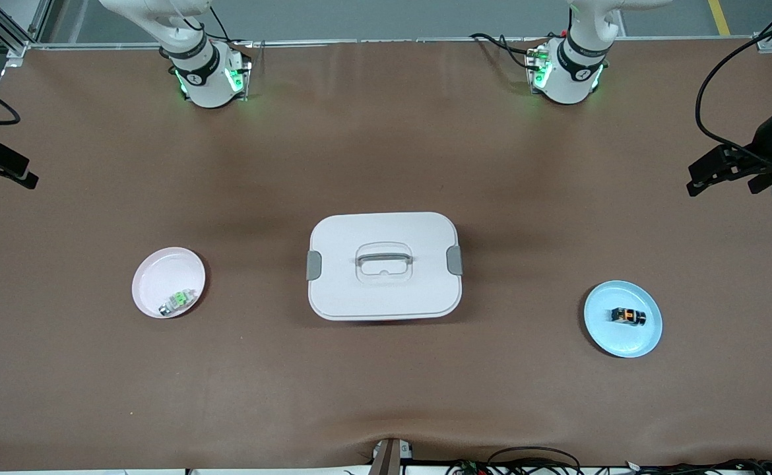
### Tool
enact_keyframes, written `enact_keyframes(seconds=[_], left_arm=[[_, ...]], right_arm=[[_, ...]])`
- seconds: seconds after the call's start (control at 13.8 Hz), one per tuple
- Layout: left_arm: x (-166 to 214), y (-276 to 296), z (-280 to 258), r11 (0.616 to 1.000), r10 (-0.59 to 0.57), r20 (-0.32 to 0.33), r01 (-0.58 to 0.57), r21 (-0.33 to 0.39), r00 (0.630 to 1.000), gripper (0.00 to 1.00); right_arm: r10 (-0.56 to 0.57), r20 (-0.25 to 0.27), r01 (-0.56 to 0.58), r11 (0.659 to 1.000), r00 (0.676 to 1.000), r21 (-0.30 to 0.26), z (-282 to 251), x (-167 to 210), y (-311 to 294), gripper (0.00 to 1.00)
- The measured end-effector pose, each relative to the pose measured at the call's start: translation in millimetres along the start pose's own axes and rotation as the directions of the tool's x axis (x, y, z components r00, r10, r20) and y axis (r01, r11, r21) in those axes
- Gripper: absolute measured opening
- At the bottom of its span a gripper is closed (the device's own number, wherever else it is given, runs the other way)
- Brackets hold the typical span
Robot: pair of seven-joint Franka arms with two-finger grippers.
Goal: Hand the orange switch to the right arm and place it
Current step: 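Move the left gripper toward the orange switch on the blue plate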
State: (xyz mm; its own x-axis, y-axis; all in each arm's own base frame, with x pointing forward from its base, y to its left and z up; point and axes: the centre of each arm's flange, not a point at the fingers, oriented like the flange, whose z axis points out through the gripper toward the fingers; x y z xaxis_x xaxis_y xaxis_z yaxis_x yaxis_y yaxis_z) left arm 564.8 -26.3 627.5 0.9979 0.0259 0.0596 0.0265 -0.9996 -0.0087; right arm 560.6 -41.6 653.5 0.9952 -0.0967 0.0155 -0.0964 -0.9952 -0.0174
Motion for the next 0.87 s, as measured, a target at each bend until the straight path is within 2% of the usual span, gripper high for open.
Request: enact_keyframes(seconds=[0.44, 0.87], left_arm=[[0.6, -0.3, 1.5, 1.0, -0.001, 0.003, 0.001, 0.0, 1.0, 1.0], [12.3, -2.7, 29.7, 1.0, -0.008, 0.05, 0.008, 0.004, 0.999, 1.0]], right_arm=[[0.0, 0.001, 0.0, 1.0, 1.0, 0.0, 0.2, 0.0, 0.1, 1.0], [0.001, -0.001, -0.001, 1.0, 1.0, 0.0, 0.3, 0.2, 0.3, 1.0]])
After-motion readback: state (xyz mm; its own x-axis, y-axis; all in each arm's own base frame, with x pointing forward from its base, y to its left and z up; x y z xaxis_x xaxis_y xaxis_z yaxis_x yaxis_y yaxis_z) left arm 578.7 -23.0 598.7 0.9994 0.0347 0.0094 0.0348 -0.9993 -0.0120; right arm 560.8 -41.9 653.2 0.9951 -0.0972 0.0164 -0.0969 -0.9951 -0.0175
